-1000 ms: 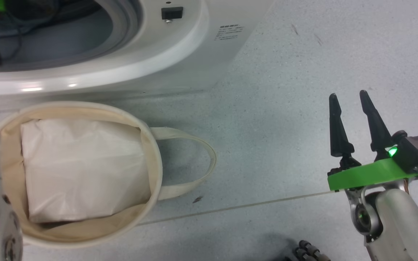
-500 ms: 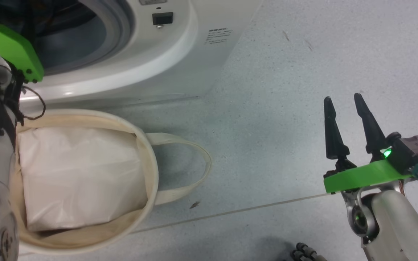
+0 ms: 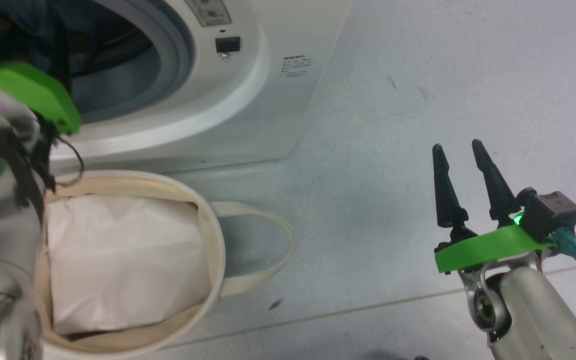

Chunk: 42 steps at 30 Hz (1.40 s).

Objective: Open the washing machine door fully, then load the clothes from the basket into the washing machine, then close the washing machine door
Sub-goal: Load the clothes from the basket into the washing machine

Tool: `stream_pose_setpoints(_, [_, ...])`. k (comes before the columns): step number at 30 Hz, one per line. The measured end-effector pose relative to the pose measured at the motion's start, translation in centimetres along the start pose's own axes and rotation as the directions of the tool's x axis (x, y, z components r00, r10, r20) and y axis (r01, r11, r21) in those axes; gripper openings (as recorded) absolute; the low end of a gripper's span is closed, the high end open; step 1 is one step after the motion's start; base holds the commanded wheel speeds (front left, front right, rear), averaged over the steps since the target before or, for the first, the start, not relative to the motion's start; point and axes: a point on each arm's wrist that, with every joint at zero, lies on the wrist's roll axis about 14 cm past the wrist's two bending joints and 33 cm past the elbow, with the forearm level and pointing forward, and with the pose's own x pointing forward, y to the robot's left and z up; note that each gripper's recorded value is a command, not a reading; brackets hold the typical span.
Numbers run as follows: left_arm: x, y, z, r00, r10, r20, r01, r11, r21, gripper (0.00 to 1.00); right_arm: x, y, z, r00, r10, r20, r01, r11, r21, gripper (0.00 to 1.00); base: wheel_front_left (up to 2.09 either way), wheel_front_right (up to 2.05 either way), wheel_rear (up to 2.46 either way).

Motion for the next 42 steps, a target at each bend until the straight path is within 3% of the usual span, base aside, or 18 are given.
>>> stream_pose_setpoints(6, [-3.4, 0.2, -0.9, 1.000, 0.005, 0.012, -0.004, 0.999, -0.033, 1.00, -0.3, 1.5, 1.2, 0.999, 0.036, 0.028, -0.037, 0.999, 0.017, 1.00, 0.00, 0.00, 0.00])
stream_pose_setpoints(13, [-8.4, 0.5, 1.7, 0.986, 0.017, 0.164, -0.005, 0.997, -0.074, 1.00, -1.0, 3.5, 3.4, 0.993, 0.086, 0.084, -0.090, 0.995, 0.037, 1.00, 0.00, 0.00, 0.00])
stream_pose_setpoints(19, [-14.3, 1.1, -0.5, 0.983, 0.037, 0.178, -0.024, 0.997, -0.077, 1.00, -2.2, 5.0, 4.0, 0.986, 0.134, 0.096, -0.137, 0.990, 0.031, 1.00, 0.00, 0.00, 0.00])
stream_pose_setpoints(25, [-19.1, 1.4, 0.3, 0.966, 0.047, 0.253, -0.030, 0.997, -0.068, 1.00, -3.1, 7.3, 5.3, 0.972, 0.196, 0.130, -0.201, 0.979, 0.026, 1.00, 0.00, 0.00, 0.00])
stream_pose_setpoints(31, [-23.8, 2.9, -1.4, 0.958, 0.110, 0.265, -0.082, 0.990, -0.115, 1.00, -4.5, 8.4, 6.0, 0.963, 0.224, 0.151, -0.230, 0.973, 0.021, 1.00, 0.00, 0.00, 0.00])
stream_pose_setpoints(42, [-25.6, 4.4, -0.1, 0.934, 0.157, 0.320, -0.121, 0.984, -0.130, 1.00, -4.9, 9.1, 6.2, 0.957, 0.245, 0.158, -0.250, 0.968, 0.015, 1.00, 0.00, 0.00, 0.00])
